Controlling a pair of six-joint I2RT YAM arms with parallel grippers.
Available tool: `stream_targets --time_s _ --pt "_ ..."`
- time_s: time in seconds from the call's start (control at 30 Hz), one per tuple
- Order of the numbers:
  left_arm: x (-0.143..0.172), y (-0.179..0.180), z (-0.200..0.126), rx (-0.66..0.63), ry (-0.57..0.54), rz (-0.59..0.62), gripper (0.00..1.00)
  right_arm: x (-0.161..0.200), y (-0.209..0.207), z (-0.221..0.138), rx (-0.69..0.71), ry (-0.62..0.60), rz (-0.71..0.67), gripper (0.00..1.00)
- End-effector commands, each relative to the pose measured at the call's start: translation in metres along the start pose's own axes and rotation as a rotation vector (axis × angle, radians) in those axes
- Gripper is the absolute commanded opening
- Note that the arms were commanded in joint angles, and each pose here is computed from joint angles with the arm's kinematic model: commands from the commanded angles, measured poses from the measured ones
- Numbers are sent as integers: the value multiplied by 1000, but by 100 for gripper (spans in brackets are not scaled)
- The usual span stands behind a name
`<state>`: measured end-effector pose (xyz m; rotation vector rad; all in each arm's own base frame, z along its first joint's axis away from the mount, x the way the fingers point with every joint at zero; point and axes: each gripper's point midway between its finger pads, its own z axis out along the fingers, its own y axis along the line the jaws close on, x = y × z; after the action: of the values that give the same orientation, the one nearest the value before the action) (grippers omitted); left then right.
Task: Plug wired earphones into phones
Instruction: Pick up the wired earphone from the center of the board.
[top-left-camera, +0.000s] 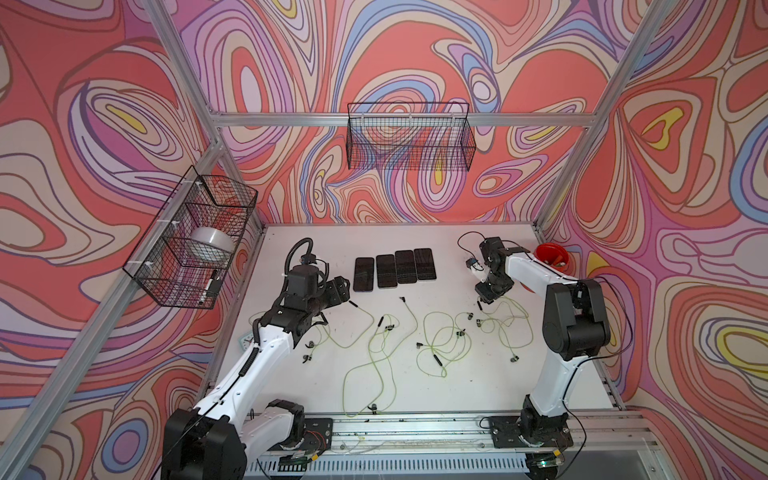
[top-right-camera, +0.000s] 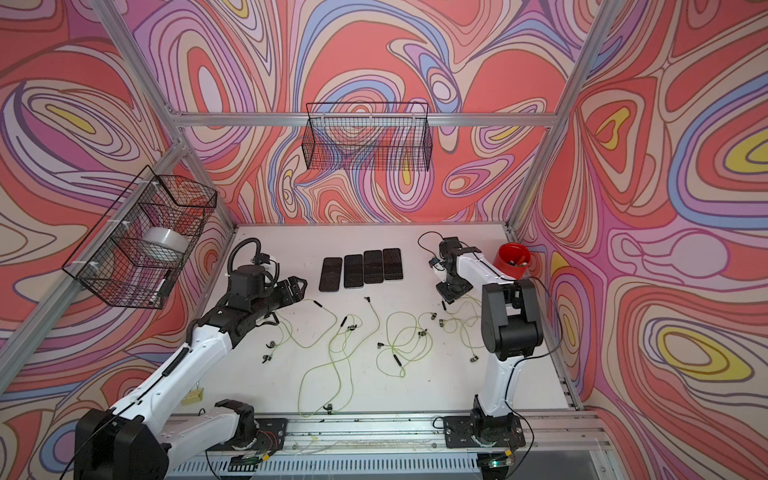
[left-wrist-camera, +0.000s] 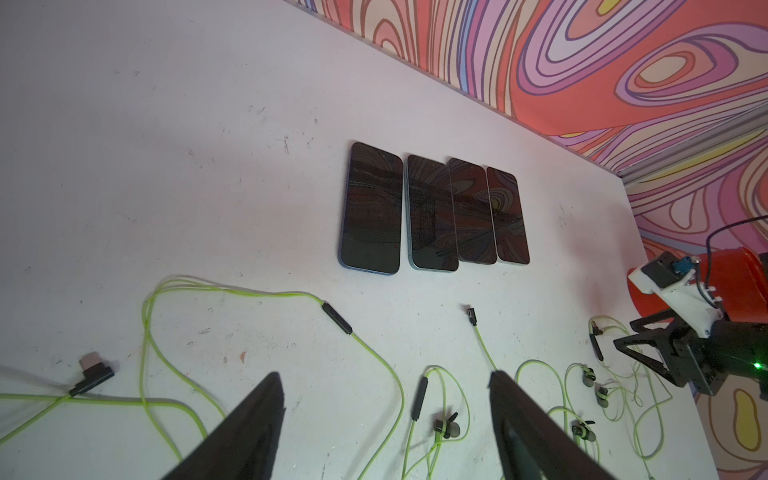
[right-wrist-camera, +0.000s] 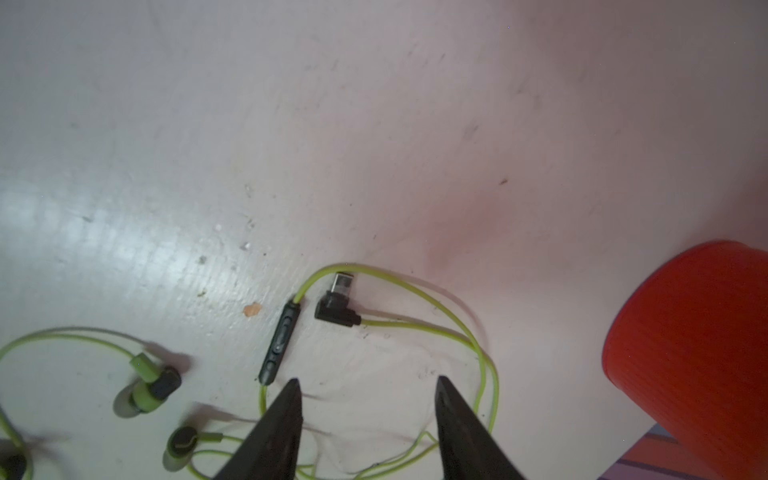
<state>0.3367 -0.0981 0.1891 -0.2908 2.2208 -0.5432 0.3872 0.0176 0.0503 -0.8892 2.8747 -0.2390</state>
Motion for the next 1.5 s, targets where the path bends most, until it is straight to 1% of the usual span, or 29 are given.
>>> stream_targets --time_s 0.0,0.1,0.17,0.53,0.67,0.73,0.8,0.83,0.9,1.0,1.07,1.2,1.37,1.47 --pt "-3 -6 -11 19 -6 5 79 -6 4 4 -87 -26 -113 54" --pt "-5 -8 -13 24 -14 12 79 1 7 14 -140 11 -119 54" --pt "0 -5 -14 11 8 11 79 2 6 19 -154 13 -114 54" --pt "-1 -5 -13 9 7 18 79 -1 -2 49 -159 23 -91 51" --pt "-2 -7 -11 17 9 12 78 6 1 51 -171 63 -58 46" --pt "-2 -7 -10 18 10 5 78 9 -2 48 -156 76 -23 41" --pt "-1 -7 -8 18 17 -2 77 11 -1 42 -152 77 5 22" --pt "1 -7 -7 21 24 -8 77 12 -1 39 -152 72 14 17" --pt "-4 -12 -4 45 8 -16 77 13 3 36 -161 58 29 15" --pt "-3 -14 0 59 14 -33 77 18 13 36 -199 78 58 1" --pt "-2 -14 1 58 20 -38 77 22 16 36 -216 97 80 0" --pt "-2 -15 1 65 20 -47 77 16 7 25 -184 82 133 0" --pt "-5 -26 2 117 18 -83 76 3 -2 -7 -160 12 213 0" --pt "-4 -32 8 158 30 -120 74 -6 3 -18 -189 -36 259 0"
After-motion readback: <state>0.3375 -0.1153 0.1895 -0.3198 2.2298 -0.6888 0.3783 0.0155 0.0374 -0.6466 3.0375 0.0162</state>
